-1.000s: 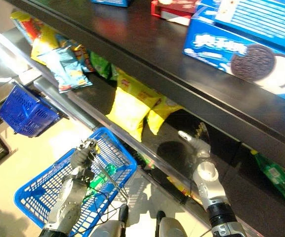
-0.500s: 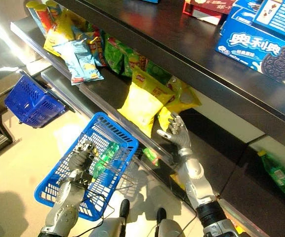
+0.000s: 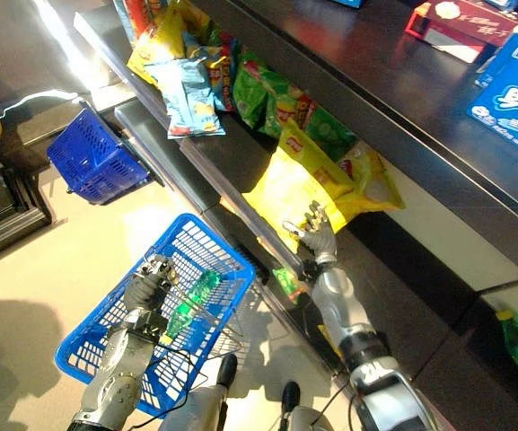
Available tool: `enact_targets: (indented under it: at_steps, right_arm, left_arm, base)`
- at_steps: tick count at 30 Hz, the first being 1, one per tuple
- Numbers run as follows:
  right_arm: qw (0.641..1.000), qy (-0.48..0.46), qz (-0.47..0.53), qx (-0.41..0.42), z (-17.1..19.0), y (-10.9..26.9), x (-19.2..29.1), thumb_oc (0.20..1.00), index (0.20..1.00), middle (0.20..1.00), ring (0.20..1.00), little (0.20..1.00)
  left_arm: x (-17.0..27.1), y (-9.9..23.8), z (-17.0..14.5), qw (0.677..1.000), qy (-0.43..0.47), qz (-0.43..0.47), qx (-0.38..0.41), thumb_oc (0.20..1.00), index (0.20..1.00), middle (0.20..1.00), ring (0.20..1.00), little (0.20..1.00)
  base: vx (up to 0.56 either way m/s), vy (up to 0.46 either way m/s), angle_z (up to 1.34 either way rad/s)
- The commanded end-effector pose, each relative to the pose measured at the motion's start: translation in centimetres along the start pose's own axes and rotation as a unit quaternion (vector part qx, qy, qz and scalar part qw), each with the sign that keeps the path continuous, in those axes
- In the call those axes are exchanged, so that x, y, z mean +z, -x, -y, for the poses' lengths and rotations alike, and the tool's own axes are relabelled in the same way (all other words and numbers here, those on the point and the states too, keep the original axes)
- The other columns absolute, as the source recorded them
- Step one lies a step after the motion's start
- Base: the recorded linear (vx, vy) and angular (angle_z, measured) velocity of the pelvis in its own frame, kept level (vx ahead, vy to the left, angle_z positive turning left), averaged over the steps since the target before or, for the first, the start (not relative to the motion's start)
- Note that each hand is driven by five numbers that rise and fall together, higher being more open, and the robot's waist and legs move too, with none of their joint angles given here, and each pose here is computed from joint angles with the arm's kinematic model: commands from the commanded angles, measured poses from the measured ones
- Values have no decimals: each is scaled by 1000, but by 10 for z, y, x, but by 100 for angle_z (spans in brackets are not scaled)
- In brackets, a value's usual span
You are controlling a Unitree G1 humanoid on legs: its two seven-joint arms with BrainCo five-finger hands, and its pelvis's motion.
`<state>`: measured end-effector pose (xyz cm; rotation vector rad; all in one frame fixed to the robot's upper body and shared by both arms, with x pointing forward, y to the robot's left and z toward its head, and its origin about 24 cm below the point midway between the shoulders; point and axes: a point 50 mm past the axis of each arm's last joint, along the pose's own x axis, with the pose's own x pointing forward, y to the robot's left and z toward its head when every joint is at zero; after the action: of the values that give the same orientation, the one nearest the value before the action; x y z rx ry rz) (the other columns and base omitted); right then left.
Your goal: Pick up the snacks into the basket
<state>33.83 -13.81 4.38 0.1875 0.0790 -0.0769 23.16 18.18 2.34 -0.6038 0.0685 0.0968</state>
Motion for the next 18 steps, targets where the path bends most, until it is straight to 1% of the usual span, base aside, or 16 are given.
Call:
enact_targets:
  at_steps: [1, 3, 4, 5, 6, 11, 18]
  right_arm:
    - [999, -23, 24, -18, -6, -22, 28, 1000, 1000, 1000, 1000, 1000]
    - [998, -36, 9, -45, 1, -30, 31, 1000, 1000, 1000, 1000, 1000]
    - [998, -36, 10, -44, 1, -31, 32, 1000, 1000, 1000, 1000, 1000]
    - [996, -47, -9, -75, 10, -36, 31, 1000, 1000, 1000, 1000, 1000]
    - [996, -48, -9, -75, 11, -37, 31, 1000, 1000, 1000, 1000, 1000]
    - [989, -60, -39, -129, 29, -44, 31, 1000, 1000, 1000, 1000, 1000]
    - [988, -30, -50, -141, 34, -47, 33, 1000, 1000, 1000, 1000, 1000]
  left_arm:
    - [72, -2, 64, 970, 12, 172, -172, 200, 200, 200, 200, 200]
    - [73, -2, 66, 968, 14, 172, -180, 200, 200, 200, 200, 200]
    - [73, -2, 67, 968, 14, 173, -181, 200, 200, 200, 200, 200]
    - [72, -2, 68, 968, 15, 168, -186, 200, 200, 200, 200, 200]
    - [73, -2, 68, 968, 15, 168, -186, 200, 200, 200, 200, 200]
    - [74, -3, 72, 966, 19, 170, -194, 200, 200, 200, 200, 200]
    - [75, -2, 76, 964, 22, 173, -201, 200, 200, 200, 200, 200]
  base:
    - [-16, -31, 14]
    - [-21, -33, 10]
    - [-19, -28, 5]
    - [-9, -15, 5]
    - [-12, -22, 4]
    - [-3, -32, 13]
    - [6, -14, 13]
